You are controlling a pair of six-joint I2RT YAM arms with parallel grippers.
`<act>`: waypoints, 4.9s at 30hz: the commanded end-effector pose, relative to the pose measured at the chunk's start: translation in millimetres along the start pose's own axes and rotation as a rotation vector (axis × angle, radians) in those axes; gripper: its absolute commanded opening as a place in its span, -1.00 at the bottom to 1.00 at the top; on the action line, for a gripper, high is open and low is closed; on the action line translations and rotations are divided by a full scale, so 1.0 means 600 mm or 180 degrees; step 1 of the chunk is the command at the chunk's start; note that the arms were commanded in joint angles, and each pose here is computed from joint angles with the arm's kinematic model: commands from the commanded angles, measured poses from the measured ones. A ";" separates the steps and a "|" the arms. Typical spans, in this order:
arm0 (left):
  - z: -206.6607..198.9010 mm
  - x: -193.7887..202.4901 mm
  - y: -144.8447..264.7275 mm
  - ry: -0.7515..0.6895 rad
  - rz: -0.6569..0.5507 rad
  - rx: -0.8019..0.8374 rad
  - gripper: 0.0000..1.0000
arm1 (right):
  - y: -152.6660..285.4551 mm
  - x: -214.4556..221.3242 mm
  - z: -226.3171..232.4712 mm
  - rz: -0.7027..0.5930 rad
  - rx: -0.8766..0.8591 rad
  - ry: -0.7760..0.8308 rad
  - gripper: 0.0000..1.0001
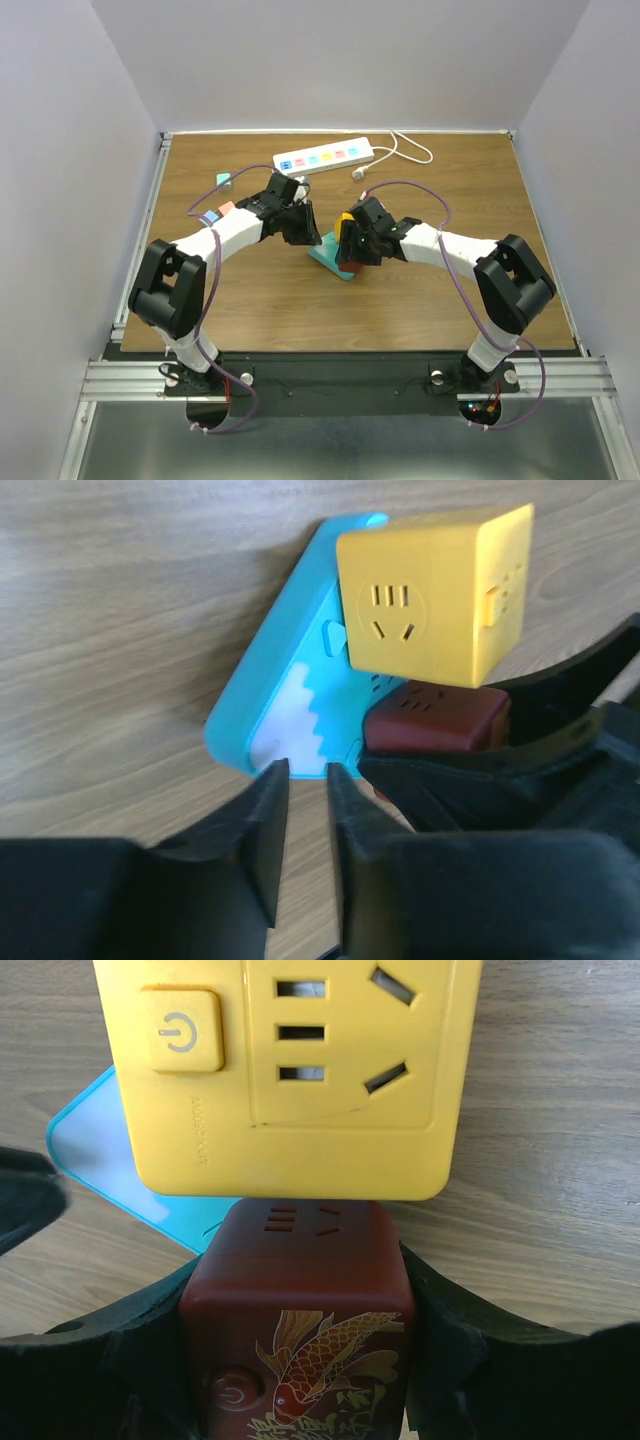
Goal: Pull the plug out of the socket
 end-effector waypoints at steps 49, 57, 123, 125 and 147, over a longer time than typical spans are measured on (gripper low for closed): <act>0.053 0.145 -0.130 -0.0291 0.0746 -0.0284 -1.00 | 0.051 -0.049 0.019 -0.0191 0.0275 -0.0053 -0.99; 0.077 0.173 -0.141 -0.0221 0.0834 -0.0383 -1.00 | 0.135 -0.118 0.026 -0.0735 0.0495 -0.0044 -0.99; -0.095 0.032 -0.044 -0.0628 0.0178 -0.0280 -1.00 | 0.061 -0.077 -0.069 -0.0263 0.0303 -0.0351 -0.99; -0.087 0.047 -0.051 -0.0602 0.0259 -0.0272 -1.00 | 0.054 -0.085 -0.067 -0.0291 0.0327 -0.0352 -0.99; -0.127 0.005 -0.085 -0.0500 0.0050 0.0106 -1.00 | 0.044 -0.083 -0.059 -0.0191 0.0258 -0.0319 -0.99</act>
Point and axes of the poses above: each gripper's point midway between its finger pads, its own y axis back along the fingers, its own z axis along the line the jaws close on, x = y × z, the point moved 3 cm from there along y, back along the fingers, and after that the axes turned 2 degrees about -y, right-handed, at the moved point
